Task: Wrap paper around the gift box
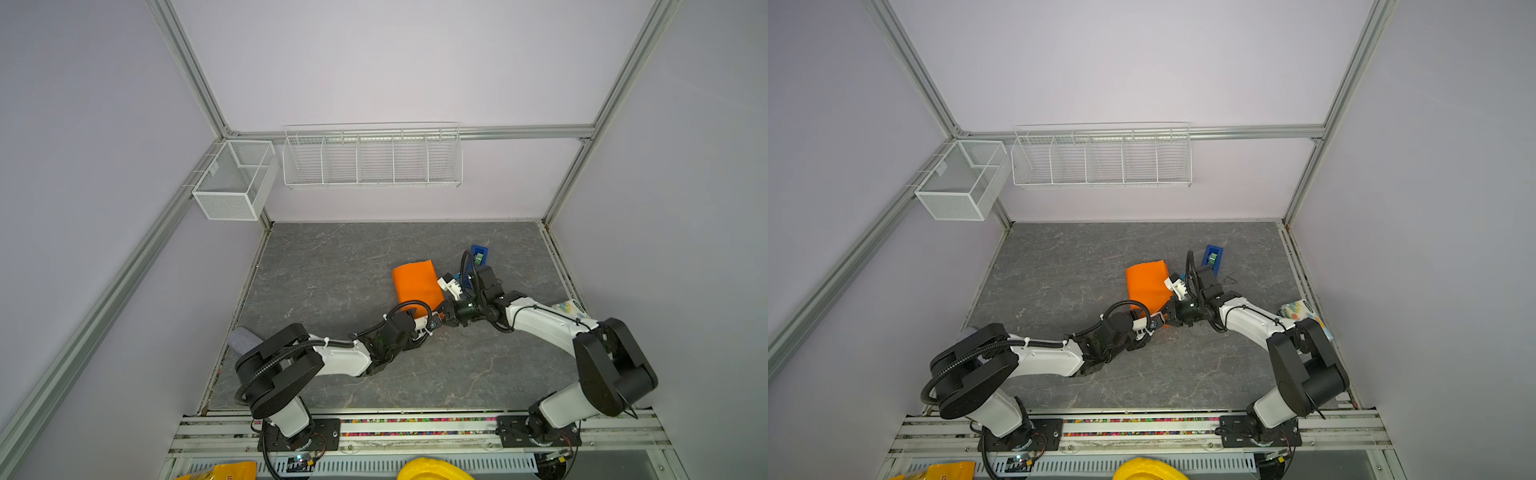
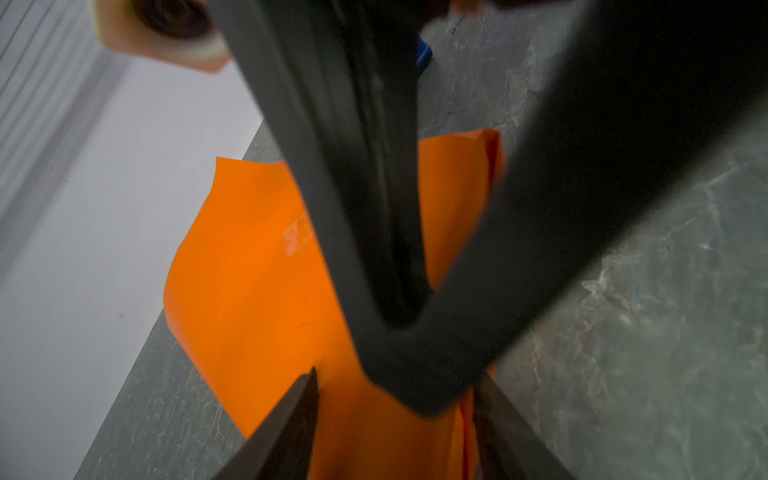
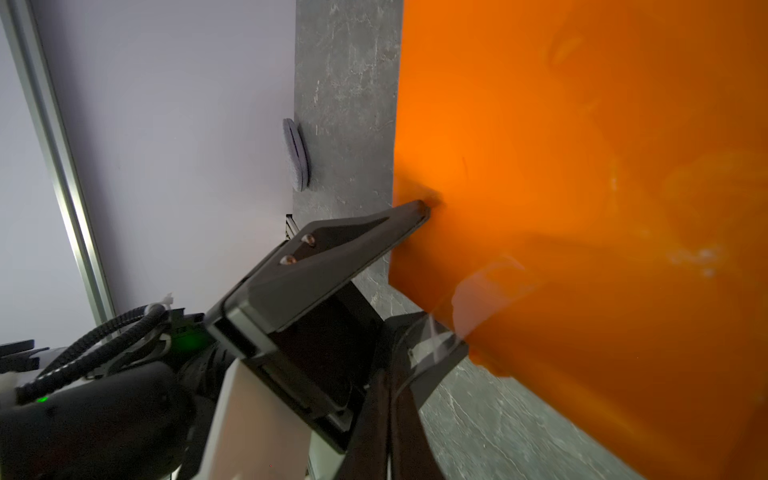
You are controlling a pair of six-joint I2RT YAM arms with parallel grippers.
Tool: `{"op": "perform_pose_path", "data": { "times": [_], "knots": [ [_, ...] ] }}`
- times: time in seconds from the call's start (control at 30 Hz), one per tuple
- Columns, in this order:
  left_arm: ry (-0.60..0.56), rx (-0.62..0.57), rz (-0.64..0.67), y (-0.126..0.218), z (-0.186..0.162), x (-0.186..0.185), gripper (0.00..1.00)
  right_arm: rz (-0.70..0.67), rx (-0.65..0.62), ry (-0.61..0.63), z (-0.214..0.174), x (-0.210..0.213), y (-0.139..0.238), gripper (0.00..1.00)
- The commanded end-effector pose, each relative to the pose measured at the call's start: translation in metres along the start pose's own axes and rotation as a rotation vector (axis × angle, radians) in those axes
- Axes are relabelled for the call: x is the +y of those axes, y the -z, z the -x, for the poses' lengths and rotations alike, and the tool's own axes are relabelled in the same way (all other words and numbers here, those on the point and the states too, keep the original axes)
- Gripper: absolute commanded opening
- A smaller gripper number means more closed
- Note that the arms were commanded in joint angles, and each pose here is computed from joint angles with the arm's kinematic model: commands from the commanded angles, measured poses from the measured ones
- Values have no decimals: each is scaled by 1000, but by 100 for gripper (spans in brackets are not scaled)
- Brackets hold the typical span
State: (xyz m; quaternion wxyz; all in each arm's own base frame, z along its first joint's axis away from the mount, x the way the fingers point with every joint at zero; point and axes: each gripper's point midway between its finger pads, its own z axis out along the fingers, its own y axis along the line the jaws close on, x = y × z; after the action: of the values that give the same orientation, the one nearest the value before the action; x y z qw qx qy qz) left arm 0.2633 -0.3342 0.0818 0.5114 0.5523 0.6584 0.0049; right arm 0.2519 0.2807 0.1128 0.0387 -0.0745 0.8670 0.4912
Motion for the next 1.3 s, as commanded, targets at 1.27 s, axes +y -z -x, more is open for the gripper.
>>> {"op": "perform_pose_path", "data": {
  "times": [1.27],
  "knots": [
    [10, 81, -49, 3, -22, -9, 59, -94, -62, -83, 4, -40, -18, 7]
  ]
}}
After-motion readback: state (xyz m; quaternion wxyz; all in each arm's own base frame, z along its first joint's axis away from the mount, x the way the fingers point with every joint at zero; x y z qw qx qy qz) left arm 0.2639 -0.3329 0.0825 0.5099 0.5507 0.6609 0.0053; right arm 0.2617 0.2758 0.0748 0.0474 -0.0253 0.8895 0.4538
